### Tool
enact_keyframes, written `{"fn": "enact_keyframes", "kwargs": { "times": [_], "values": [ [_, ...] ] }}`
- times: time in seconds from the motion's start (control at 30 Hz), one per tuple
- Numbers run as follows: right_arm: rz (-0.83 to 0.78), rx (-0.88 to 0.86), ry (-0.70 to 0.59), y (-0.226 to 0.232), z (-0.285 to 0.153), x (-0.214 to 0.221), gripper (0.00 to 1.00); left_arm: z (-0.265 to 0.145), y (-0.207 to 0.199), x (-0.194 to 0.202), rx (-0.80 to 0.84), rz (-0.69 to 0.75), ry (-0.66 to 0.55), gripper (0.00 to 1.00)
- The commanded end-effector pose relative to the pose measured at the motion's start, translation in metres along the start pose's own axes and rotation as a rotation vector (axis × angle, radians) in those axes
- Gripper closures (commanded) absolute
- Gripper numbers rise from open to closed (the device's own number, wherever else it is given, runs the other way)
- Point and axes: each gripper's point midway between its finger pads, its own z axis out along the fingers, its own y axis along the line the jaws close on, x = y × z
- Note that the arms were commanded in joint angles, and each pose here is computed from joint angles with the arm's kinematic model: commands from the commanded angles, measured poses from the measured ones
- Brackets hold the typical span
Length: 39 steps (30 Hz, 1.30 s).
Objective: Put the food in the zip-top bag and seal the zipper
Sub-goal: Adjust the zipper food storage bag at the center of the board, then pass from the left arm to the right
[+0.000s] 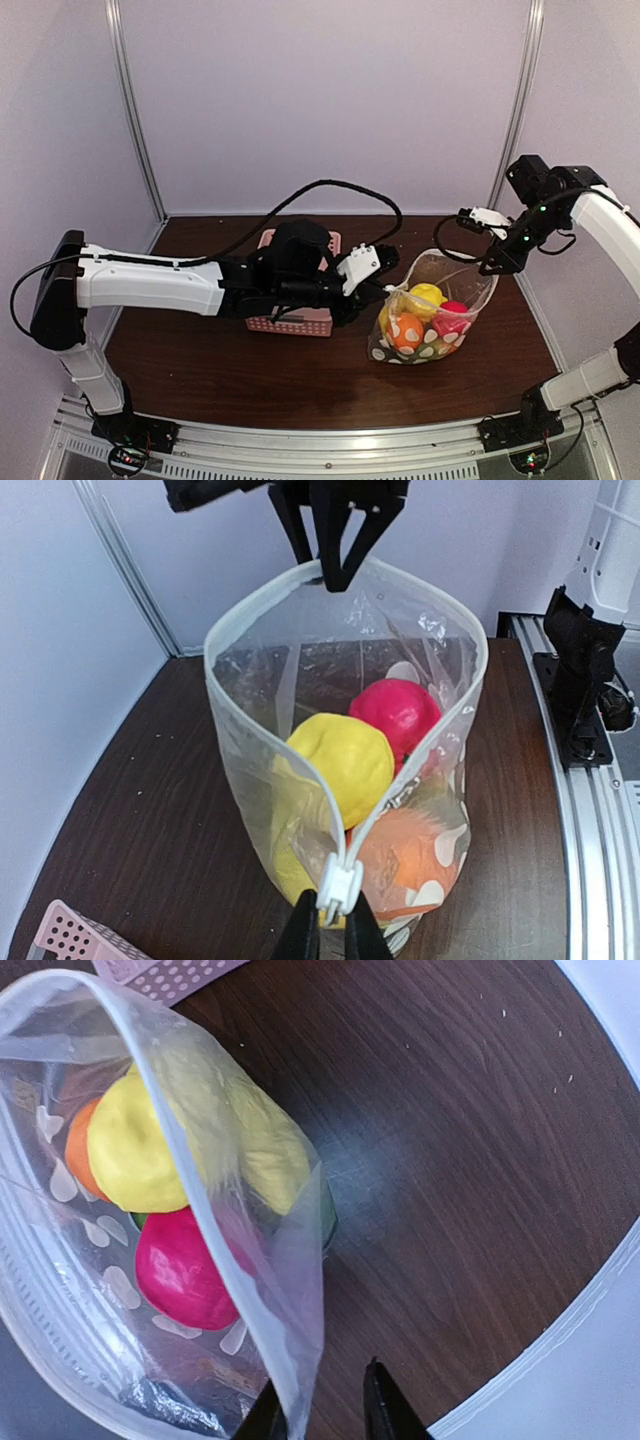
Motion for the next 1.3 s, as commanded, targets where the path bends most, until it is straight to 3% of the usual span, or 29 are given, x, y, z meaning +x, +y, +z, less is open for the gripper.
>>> {"fn": "enact_keyframes", "kwargs": {
  "times": [0.0, 0.2, 0.4, 0.53, 0.83, 0.97, 1.03, 1.07, 1.13, 1.2, 1.27],
  "values": [
    [-0.083, -0.073, -0.091, 0.022, -0.034, -0.013, 0.69, 0.007, -0.005, -0.017, 0.053, -0.024, -0.070, 1.00],
    [-0.196, -0.180, -0.256, 0.053, -0.052, -0.036, 0.50, 0.007, -0.005, -0.014, 0.058, -0.052, -0.063, 0.99],
    [-0.309, -0.184, -0.352, 0.072, -0.055, -0.065, 0.49, -0.001, -0.004, -0.025, 0.055, -0.064, -0.086, 0.99],
    [-0.245, -0.069, -0.305, 0.051, -0.048, -0.074, 0.50, -0.010, -0.002, -0.036, 0.052, -0.069, -0.107, 0.99],
    [-0.128, 0.125, -0.093, 0.006, -0.015, -0.030, 0.44, -0.017, 0.000, -0.035, 0.042, -0.062, -0.087, 0.99],
    [-0.101, 0.156, -0.032, -0.004, -0.005, -0.015, 0.53, -0.018, 0.002, -0.035, 0.028, -0.056, -0.092, 0.99],
    [-0.091, 0.156, -0.024, -0.007, -0.002, -0.013, 0.71, -0.017, 0.003, -0.032, 0.019, -0.052, -0.103, 0.99],
    [-0.088, 0.145, -0.028, -0.007, -0.002, -0.014, 0.84, -0.015, 0.004, -0.030, 0.014, -0.051, -0.114, 0.94],
    [-0.086, 0.105, -0.050, -0.002, -0.002, -0.019, 0.94, -0.012, 0.004, -0.026, 0.005, -0.053, -0.140, 0.61],
    [-0.075, 0.088, -0.061, -0.001, -0.002, -0.023, 0.96, -0.007, 0.003, -0.020, 0.004, -0.065, -0.159, 0.46],
    [-0.066, 0.081, -0.063, -0.002, -0.002, -0.026, 0.97, -0.004, -0.004, -0.017, 0.038, -0.068, -0.182, 0.42]
  ]
}}
